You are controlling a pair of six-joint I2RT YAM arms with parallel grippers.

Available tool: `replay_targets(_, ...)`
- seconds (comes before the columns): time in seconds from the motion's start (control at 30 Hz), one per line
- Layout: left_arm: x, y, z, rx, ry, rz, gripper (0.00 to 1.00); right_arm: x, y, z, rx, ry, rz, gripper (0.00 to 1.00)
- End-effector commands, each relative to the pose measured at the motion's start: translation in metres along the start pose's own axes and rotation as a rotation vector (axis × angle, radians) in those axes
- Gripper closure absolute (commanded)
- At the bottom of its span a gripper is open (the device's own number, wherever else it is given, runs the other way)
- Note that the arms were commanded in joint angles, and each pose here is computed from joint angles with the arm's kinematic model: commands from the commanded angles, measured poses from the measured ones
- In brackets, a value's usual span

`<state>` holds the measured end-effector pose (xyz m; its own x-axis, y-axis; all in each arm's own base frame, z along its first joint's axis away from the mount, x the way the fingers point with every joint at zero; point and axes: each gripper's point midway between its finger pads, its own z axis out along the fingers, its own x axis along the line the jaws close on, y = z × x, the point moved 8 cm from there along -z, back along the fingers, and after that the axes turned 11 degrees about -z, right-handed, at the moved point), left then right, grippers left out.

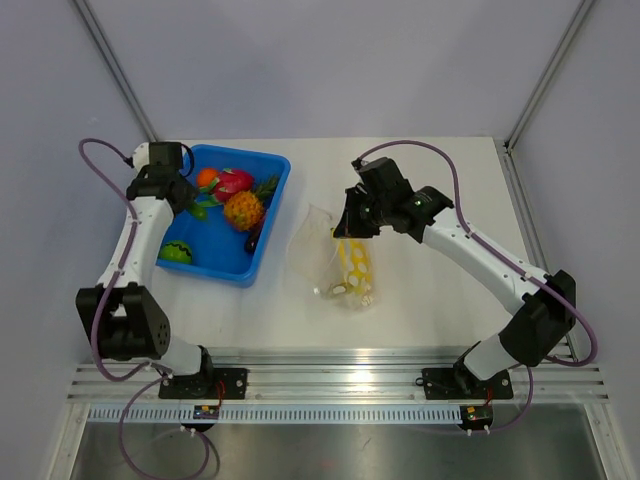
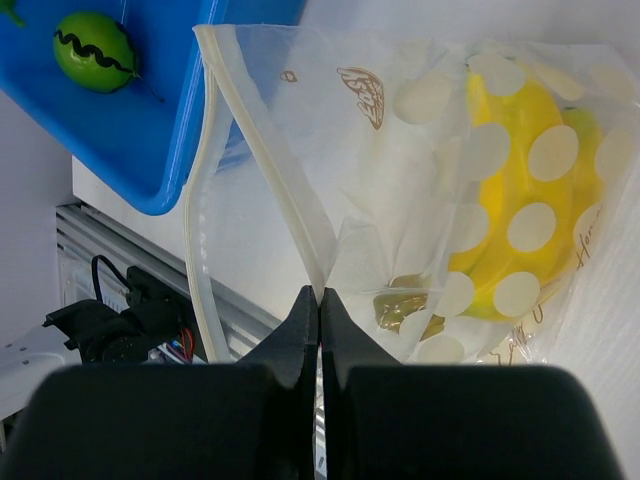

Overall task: Place the food in the zip-top bag and seal the zipper
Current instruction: Pick up the fake vegetable from the bin.

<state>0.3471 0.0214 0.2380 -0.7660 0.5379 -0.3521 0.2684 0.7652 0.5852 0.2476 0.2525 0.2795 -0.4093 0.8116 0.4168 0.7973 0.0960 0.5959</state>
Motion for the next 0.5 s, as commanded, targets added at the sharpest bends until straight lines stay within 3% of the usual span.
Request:
replay_targets(0.0,-0.005,0.026,-0.037,-0.116,-0.079,0.059,0.96,0.011,0.005,-0.011,-0.058,0.05,-0.011,1.0)
replay_targets(0.03,-0.005,0.031,-0.05,-0.133,-0.103,0.066,1.0,0.012,0.004,-0.01,-0.055,0.053,-0.009,1.0)
replay_targets(0.17,-0.014,0.034,-0.089,-0.135,-0.267,0.147,1.0,0.013,0.004,-0.007,-0.049,0.056,-0.004,1.0)
replay_targets(0.2,-0.02,0.021,-0.097,-0.105,-0.34,0.216,1.0,0.014,0.006,-0.007,-0.054,0.06,-0.001,1.0)
replay_targets(0.37,-0.04,-0.018,-0.162,-0.079,-0.752,0.285,1.0,0.018,0.012,-0.002,-0.068,0.07,0.017,1.0)
replay_targets(0.47,-0.044,-0.04,-0.176,-0.079,-0.829,0.27,1.0,0.018,0.014,0.002,-0.07,0.071,0.036,1.0)
